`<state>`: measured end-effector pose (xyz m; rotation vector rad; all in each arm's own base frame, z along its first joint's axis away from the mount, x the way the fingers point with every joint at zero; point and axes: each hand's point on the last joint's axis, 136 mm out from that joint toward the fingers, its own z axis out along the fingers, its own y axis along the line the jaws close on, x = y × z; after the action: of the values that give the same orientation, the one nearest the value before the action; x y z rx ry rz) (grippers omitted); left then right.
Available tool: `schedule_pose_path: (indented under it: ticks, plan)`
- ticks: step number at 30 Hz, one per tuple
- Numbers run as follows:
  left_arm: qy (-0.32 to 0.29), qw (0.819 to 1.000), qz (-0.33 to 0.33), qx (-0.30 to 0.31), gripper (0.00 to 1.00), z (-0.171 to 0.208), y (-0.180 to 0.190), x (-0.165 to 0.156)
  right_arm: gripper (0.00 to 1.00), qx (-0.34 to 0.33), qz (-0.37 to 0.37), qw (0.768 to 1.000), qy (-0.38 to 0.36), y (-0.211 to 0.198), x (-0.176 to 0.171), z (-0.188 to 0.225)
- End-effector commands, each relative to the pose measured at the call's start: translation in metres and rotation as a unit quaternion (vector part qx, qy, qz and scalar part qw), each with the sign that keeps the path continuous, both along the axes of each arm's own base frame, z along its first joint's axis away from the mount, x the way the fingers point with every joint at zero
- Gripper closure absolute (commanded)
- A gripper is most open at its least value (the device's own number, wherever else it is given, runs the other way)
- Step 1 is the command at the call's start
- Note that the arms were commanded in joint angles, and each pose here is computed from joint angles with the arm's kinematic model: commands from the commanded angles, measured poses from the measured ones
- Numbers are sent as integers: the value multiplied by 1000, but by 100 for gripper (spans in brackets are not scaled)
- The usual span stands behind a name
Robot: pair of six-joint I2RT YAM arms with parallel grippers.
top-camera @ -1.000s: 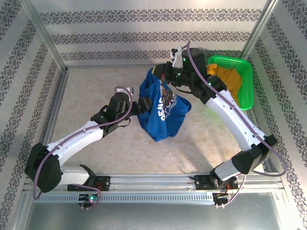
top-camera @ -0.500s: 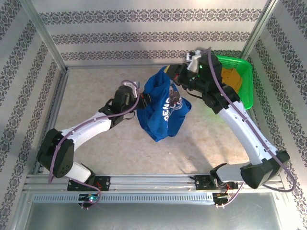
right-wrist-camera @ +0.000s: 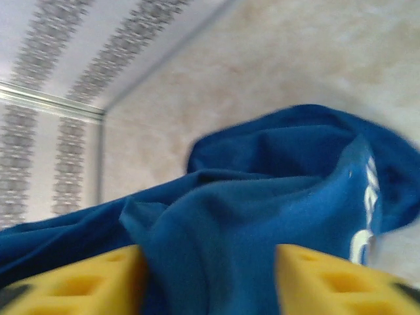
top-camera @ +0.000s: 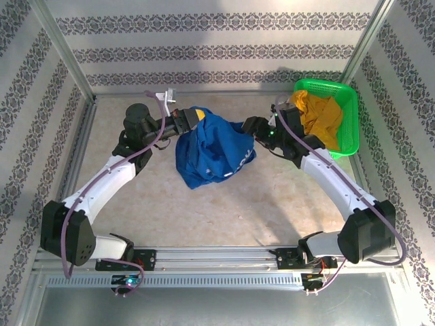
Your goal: Fold the inside-out t-shirt
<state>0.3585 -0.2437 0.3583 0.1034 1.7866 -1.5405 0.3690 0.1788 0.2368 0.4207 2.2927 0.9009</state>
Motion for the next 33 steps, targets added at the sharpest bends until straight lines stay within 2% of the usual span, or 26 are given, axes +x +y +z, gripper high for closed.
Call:
schedule_pose_path:
  ticks: [1, 5, 10, 17, 22, 23, 24, 25, 27, 28, 33]
  plan:
    - [-7, 999, -38, -3, 100, 11, -3, -7, 26, -65, 17, 995, -77, -17, -26, 38]
    - [15, 999, -40, 25, 100, 6, -4, -6, 23, -80, 48, 988, -125, -19, -58, 72]
    - [28, 998, -48, 25, 100, 3, -5, -9, 20, -80, 160, 967, -179, 32, -77, 89]
    - [37, 997, -62, 26, 100, 5, -7, -12, 18, -96, 228, 948, -201, 84, -50, 86]
    - [45, 997, -61, 26, 100, 0, -9, -6, 20, -75, 260, 946, -178, 121, -29, 56]
    - [47, 997, -61, 25, 100, -1, -10, -4, 24, -69, 264, 946, -173, 127, -25, 50]
    - [52, 997, -60, 23, 100, -4, -10, -2, 35, -63, 268, 947, -167, 132, -21, 43]
    - [55, 997, -59, 21, 100, -6, -10, 1, 51, -58, 271, 947, -161, 134, -19, 39]
    - [64, 997, -44, 17, 100, -10, -4, 13, 94, -45, 268, 951, -150, 128, -17, 40]
    - [67, 997, -33, 15, 100, -12, 0, 19, 100, -38, 262, 952, -152, 123, -18, 46]
    - [87, 996, 28, 20, 100, -26, 27, 52, 100, 41, 236, 953, -187, 87, -38, 119]
